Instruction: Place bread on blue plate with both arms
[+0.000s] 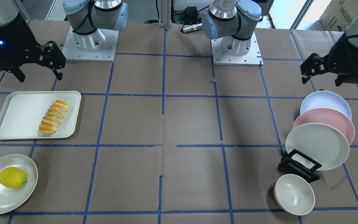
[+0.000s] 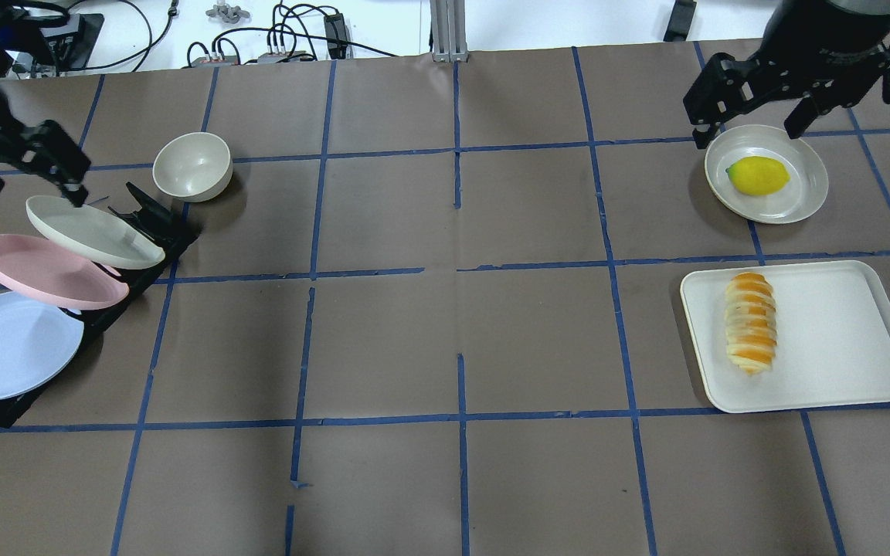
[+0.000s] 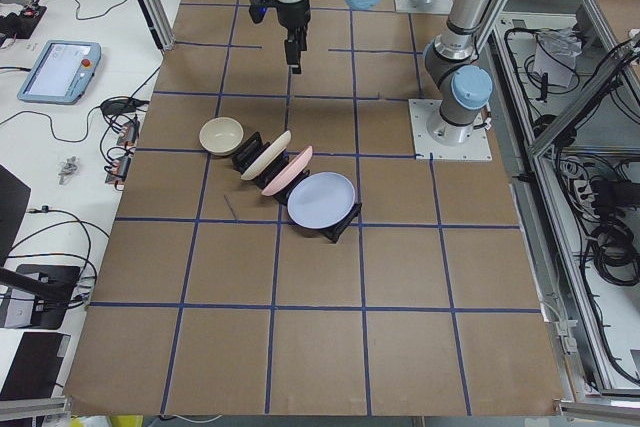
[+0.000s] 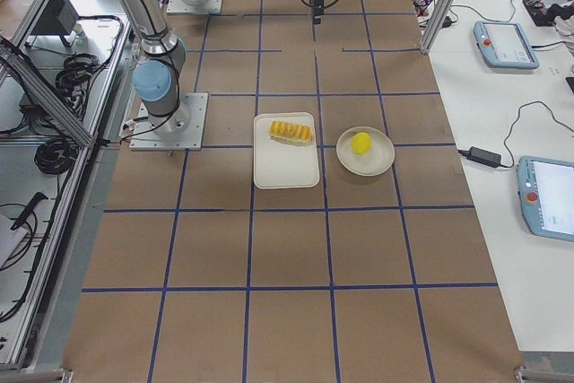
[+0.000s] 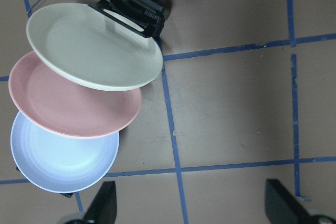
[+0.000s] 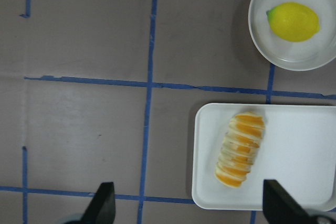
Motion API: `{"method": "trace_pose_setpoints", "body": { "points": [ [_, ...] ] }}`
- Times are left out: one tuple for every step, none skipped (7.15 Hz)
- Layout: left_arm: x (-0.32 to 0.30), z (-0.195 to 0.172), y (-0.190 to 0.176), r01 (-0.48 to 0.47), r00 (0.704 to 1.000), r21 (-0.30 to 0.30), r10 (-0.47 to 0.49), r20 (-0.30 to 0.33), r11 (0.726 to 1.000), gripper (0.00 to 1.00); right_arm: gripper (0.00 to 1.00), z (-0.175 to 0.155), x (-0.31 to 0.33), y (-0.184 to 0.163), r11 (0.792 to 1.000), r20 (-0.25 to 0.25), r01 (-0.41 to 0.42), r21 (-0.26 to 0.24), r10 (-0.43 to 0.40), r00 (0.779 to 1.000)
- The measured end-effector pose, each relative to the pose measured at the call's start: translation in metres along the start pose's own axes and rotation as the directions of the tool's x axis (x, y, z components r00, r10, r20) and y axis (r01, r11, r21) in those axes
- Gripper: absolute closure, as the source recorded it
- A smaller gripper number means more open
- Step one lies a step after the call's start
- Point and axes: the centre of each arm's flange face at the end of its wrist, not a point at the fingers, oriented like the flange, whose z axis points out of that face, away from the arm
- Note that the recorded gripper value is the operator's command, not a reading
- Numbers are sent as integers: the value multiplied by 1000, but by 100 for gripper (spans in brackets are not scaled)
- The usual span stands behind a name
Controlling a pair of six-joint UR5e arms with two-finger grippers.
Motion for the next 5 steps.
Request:
{"method": "trace_pose_setpoints", "body": {
  "points": [
    [-58,10,19,-35,999,-2,35,-29,999,0,0,25,41,5,998,6,-54,-26,54,999],
    [-110,22,42,-42,998,-7,42,-50,999,0,1,48,75,14,992,7,-116,-43,117,993],
    [-158,40,62,-18,997,-16,17,-76,1000,0,1,68,97,21,985,6,-165,-58,165,986],
    [-204,67,76,13,993,-30,-17,-117,999,0,1,85,106,27,976,4,-204,-76,205,979],
    [-252,108,85,35,983,-38,-41,-181,999,0,1,103,109,31,966,-3,-244,-89,245,969]
  ]
}}
